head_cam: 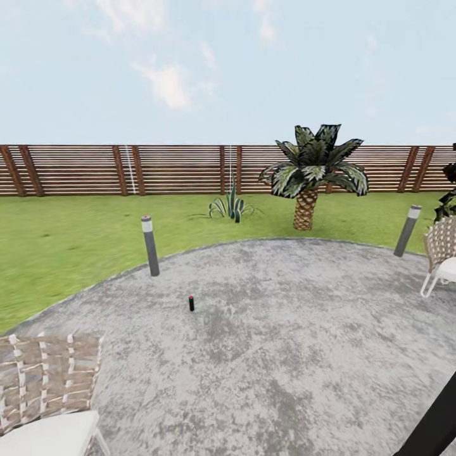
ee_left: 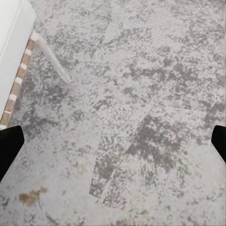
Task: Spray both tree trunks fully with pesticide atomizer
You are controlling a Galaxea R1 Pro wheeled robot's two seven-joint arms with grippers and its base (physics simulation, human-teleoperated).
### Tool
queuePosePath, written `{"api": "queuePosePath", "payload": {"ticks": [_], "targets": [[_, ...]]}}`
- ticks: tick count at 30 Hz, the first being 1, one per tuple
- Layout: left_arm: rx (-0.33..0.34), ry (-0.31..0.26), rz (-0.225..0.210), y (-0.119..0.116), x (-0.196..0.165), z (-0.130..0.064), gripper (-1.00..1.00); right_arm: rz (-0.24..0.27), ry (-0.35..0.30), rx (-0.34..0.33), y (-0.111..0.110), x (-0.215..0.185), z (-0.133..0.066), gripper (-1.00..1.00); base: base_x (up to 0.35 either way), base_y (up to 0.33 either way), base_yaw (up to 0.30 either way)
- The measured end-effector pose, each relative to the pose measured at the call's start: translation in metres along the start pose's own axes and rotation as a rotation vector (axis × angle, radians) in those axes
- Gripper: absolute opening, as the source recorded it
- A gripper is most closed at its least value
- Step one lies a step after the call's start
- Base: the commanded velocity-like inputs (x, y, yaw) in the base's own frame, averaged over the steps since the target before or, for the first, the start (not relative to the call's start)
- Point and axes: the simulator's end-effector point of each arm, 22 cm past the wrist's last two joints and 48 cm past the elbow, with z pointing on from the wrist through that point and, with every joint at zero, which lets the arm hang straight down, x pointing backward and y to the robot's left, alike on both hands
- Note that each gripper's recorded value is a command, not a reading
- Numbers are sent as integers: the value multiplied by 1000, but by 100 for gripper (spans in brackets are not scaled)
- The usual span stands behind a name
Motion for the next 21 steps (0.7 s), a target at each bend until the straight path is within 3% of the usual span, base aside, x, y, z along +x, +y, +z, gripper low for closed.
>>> {"api": "queuePosePath", "payload": {"ticks": [21], "targets": [[0,0,0,0,0,0,100,0,0,0,0,0,0,100,350,0,0]]}}
